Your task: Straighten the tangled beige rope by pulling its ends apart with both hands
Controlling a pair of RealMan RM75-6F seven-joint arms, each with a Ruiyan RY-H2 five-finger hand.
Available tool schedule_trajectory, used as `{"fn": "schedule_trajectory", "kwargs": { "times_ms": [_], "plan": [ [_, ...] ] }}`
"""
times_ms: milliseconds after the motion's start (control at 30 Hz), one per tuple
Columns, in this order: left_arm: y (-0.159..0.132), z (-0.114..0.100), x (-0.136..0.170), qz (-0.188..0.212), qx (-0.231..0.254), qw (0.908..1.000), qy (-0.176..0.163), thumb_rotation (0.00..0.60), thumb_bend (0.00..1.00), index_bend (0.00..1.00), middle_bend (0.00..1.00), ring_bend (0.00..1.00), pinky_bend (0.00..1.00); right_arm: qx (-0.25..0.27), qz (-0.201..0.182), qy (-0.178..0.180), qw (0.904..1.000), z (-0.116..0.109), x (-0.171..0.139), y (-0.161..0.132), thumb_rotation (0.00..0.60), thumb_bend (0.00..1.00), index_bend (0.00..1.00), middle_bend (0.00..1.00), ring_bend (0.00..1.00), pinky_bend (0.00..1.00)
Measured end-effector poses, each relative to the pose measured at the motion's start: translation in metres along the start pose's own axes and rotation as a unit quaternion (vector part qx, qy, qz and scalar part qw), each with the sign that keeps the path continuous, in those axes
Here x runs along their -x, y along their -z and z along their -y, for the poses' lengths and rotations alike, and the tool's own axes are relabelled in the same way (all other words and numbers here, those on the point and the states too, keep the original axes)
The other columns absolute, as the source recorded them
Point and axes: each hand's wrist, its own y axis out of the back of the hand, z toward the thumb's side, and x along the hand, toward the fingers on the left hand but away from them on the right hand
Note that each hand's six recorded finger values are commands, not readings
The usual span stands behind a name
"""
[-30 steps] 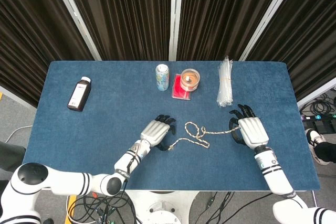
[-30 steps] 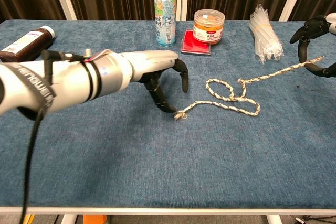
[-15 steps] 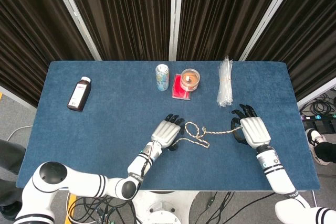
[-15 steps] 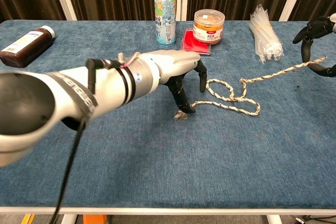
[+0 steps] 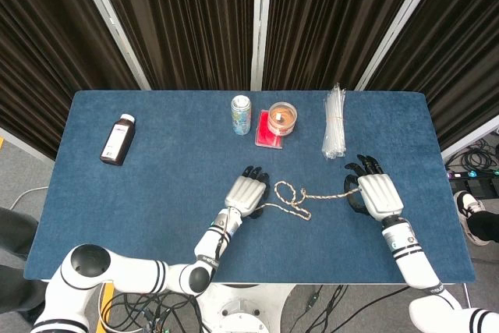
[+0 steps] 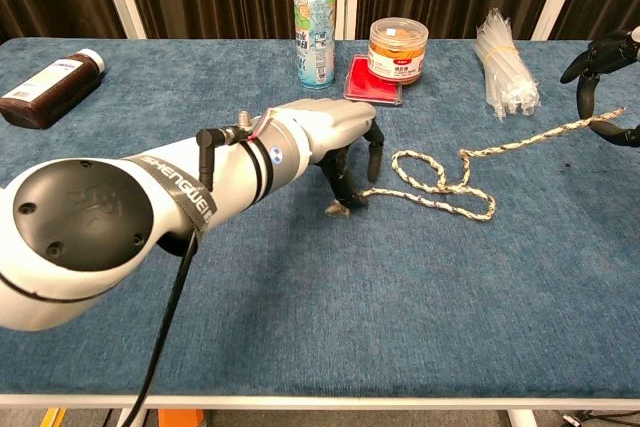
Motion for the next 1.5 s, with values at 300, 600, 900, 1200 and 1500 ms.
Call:
{"fn": "schedule_trajectory", "kwargs": {
  "times_ms": [300,600,900,1200,1500],
  "plan": [
    [0.009,0.002,-0.001,-0.005,0.005,1.0000,0.002,0.600,0.31,0.52,0.17,0.03,0.06,0.000,0.000,-0.002,1.0000,0.002,0.002,-0.002,0.600,0.48,0.66,0.21,0.00,0.00],
    [0.011,0.005,-0.001,-0.003,0.006,1.0000,0.003,0.600,0.36,0.54,0.19,0.06,0.06,-0.001,0.001,-0.001,1.0000,0.003,0.002,-0.002,0.600,0.48,0.67,0.21,0.00,0.00],
    [0.015,0.009,-0.002,-0.008,-0.003,0.9999,0.007,0.600,0.38,0.54,0.19,0.06,0.06,-0.001,0.002,-0.002,1.0000,0.003,0.002,-0.002,0.600,0.48,0.67,0.21,0.00,0.00],
    [0.020,0.011,-0.005,-0.015,-0.004,0.9999,0.005,0.600,0.41,0.57,0.22,0.06,0.06,0.000,0.005,-0.002,1.0000,0.003,0.003,0.000,0.600,0.48,0.67,0.21,0.00,0.00],
    [0.039,0.005,-0.001,-0.025,-0.004,0.9996,-0.011,0.600,0.42,0.60,0.23,0.06,0.06,0.009,0.021,0.011,0.9997,-0.004,-0.002,0.012,0.600,0.48,0.67,0.21,0.00,0.00]
  ]
}}
